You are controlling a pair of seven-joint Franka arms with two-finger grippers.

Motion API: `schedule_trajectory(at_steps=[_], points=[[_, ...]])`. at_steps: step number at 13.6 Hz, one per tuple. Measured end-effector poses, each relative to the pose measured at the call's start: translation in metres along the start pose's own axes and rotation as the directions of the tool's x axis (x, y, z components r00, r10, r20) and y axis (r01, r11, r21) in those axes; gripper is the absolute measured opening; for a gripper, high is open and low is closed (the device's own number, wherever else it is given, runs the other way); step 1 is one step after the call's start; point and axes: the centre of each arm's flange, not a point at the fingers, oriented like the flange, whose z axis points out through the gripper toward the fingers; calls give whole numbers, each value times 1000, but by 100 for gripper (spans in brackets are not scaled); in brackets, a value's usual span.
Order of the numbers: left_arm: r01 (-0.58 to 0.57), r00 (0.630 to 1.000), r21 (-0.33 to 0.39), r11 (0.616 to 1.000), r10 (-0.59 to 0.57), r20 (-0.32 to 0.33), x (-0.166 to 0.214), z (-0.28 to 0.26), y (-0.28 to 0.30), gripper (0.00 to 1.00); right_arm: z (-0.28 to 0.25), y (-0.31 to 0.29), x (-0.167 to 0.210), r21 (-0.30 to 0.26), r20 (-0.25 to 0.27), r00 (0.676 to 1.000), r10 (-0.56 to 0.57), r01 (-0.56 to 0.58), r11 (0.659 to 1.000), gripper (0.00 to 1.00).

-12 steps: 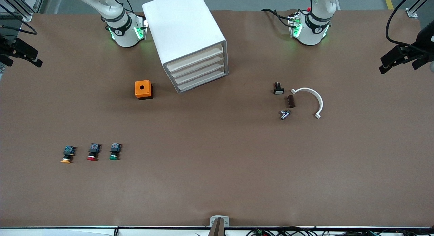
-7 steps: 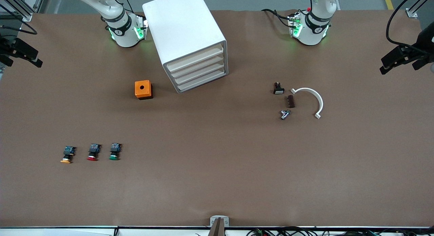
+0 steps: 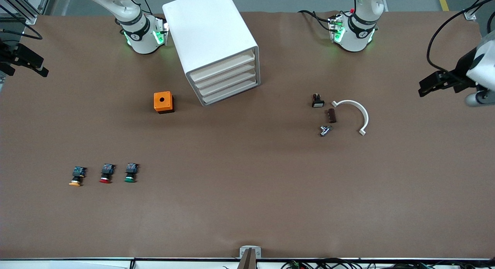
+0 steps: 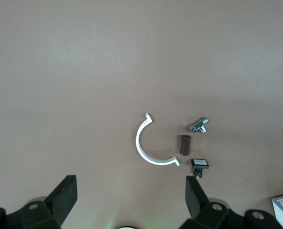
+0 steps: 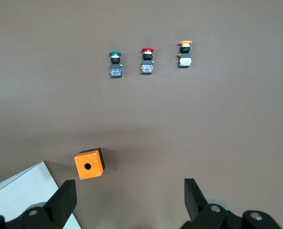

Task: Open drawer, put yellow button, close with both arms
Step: 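Reach the left gripper to the white drawer unit's drawer front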

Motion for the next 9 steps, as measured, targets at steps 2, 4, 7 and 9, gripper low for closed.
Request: schedule_trajectory(at_steps=[2, 4, 7, 9], points=[[16, 1000, -1, 1000, -16, 7, 6, 24, 26, 100, 0, 0, 0, 0, 0, 1000, 0, 0, 1000, 100], [46, 998, 7, 999, -46, 51, 8, 53, 55, 100, 0, 0, 0, 0, 0, 1000, 0, 0, 1000, 100], [116, 986, 25, 993, -118, 121, 15, 97, 91, 100, 0, 0, 0, 0, 0, 1000, 0, 0, 1000, 100], [191, 968, 42, 981, -195, 156, 16, 123, 120, 100, 0, 0, 0, 0, 0, 1000, 0, 0, 1000, 100]])
